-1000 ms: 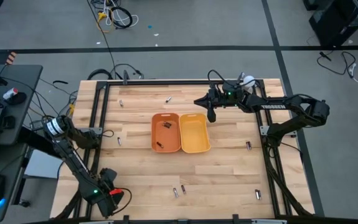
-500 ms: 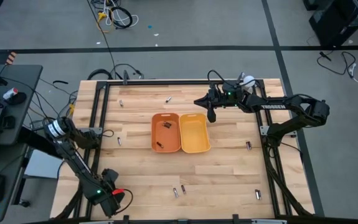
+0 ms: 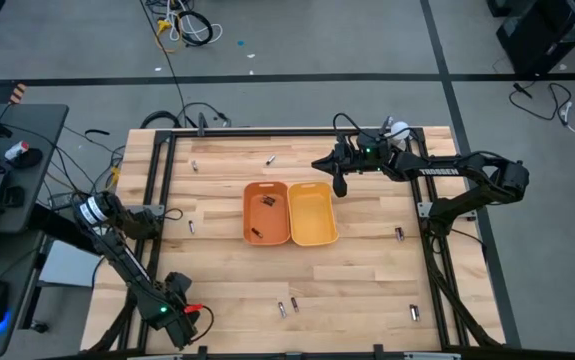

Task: Sort batteries
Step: Put the black battery into the orange bin

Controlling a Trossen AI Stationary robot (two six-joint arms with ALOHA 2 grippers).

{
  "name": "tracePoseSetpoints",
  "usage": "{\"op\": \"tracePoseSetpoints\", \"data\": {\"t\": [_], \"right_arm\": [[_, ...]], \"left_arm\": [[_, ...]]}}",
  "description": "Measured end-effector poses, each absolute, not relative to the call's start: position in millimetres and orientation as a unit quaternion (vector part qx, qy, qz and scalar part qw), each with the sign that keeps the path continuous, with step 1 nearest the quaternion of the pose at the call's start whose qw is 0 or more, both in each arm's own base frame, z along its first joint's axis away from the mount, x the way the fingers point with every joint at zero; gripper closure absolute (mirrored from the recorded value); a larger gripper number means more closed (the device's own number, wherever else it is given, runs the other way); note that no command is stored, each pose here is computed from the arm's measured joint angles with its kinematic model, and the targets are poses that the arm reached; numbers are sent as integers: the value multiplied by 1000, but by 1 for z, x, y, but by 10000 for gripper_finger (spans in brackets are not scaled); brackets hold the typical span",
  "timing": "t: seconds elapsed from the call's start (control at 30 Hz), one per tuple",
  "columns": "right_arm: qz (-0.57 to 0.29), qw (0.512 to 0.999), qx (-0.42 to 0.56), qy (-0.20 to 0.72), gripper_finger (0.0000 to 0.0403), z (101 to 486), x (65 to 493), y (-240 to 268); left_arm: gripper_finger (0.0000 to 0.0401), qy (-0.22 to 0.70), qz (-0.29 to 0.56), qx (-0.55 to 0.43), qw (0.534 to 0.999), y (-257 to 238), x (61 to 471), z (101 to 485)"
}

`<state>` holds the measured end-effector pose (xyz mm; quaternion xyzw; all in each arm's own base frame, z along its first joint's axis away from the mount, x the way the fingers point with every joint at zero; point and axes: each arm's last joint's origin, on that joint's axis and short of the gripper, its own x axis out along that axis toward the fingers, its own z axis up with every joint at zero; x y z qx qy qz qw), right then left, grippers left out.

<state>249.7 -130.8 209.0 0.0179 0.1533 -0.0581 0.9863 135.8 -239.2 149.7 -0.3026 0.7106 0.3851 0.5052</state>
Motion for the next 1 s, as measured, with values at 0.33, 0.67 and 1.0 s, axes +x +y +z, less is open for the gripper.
{"op": "tracePoseSetpoints", "data": {"t": [0.33,0.67,1.0], "right_arm": [[-57,986,11,154,384,209,250,-131],[-57,986,11,155,384,209,250,-131],[-57,986,12,156,384,209,250,-131]], "left_arm": [[290,709,369,-299,521,-242,134,150],[278,699,369,-299,535,-242,135,150],[266,695,383,-300,530,-241,134,149]]}}
